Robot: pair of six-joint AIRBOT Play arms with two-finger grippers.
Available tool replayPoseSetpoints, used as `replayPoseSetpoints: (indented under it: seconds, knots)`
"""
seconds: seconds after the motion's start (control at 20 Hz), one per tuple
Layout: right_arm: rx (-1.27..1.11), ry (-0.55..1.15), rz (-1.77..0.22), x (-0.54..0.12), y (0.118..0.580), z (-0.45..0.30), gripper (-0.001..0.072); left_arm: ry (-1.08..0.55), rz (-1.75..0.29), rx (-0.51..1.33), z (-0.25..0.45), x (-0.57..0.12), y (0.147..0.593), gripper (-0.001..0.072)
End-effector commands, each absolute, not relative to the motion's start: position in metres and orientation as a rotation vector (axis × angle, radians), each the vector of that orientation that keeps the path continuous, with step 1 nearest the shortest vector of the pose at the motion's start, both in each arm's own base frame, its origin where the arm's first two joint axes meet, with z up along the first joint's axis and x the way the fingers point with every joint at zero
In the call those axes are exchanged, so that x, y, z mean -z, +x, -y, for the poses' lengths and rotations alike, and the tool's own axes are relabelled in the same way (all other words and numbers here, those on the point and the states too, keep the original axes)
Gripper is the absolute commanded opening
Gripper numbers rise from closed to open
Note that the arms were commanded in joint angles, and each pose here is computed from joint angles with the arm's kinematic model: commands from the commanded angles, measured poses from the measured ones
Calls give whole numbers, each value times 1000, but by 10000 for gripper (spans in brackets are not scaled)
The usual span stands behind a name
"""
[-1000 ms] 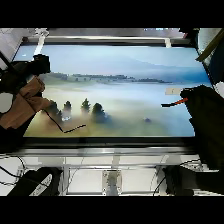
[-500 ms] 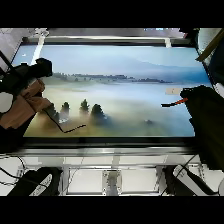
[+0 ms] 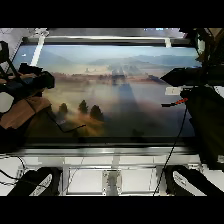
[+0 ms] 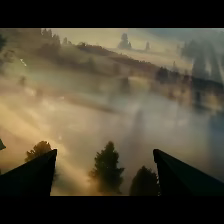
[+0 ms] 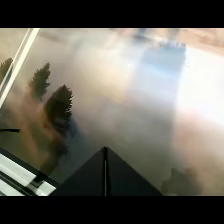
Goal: Fold the clothes and pants, and hang the long-sleeved shirts on hangers.
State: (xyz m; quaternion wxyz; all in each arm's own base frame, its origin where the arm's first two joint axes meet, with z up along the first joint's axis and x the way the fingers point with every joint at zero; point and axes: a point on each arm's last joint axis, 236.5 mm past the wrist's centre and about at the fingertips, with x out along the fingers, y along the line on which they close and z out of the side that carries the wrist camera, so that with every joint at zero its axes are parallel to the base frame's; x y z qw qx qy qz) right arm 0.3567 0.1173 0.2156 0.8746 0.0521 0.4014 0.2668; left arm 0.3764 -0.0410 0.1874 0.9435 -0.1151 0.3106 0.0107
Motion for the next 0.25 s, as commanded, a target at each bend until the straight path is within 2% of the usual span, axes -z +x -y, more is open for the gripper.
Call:
replayPoseSetpoints:
  seconds: [0.0, 0.2]
  knots:
    - [-582, 76, -903, -206, 342, -123, 5, -234, -651, -26, 40, -184, 374, 693]
    - [-606, 55, -994, -194, 323, -122, 5, -234, -651, -26, 40, -184, 374, 693]
